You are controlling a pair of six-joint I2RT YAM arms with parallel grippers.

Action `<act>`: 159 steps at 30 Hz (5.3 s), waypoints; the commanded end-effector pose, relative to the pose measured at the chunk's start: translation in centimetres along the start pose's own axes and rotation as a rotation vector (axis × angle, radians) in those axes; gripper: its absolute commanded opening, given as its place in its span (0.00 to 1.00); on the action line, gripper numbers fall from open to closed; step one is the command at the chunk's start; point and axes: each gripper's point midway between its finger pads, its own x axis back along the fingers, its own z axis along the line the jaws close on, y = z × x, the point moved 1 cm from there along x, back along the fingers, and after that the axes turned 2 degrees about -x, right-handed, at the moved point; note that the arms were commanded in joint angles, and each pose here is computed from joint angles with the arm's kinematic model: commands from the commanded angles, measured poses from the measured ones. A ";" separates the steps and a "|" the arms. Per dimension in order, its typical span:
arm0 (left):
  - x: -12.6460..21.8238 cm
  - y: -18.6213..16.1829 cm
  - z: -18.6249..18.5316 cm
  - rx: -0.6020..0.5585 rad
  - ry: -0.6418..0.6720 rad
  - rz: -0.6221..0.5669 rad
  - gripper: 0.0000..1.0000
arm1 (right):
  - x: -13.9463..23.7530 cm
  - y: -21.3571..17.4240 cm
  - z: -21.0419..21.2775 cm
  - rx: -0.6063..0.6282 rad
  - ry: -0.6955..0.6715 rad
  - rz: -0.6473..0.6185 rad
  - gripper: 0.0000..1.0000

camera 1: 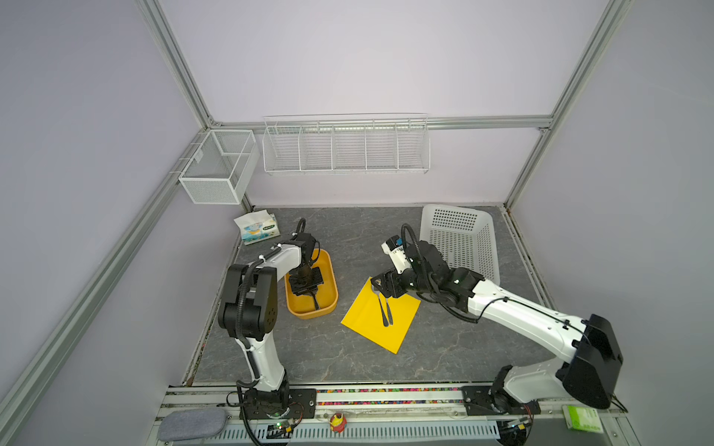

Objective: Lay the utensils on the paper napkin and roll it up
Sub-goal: 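Lower the left gripper and close it on the knife handle, then lift the knife from the tray over the napkin with the left gripper, then lower the knife onto the napkin beside the spoon with the left gripper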

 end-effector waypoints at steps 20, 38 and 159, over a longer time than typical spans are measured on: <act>4.1 -0.2 -0.5 -0.014 -0.012 0.001 0.05 | 1.1 -0.3 -0.3 0.016 -0.020 -0.025 0.70; 7.0 -0.1 -1.2 -0.019 -0.050 -0.024 0.05 | 0.9 -0.4 -0.5 0.014 -0.024 -0.022 0.70; 1.9 -9.6 -15.9 -0.252 -0.065 -0.008 0.06 | 4.4 -2.1 -4.0 -0.055 -0.183 -0.118 0.71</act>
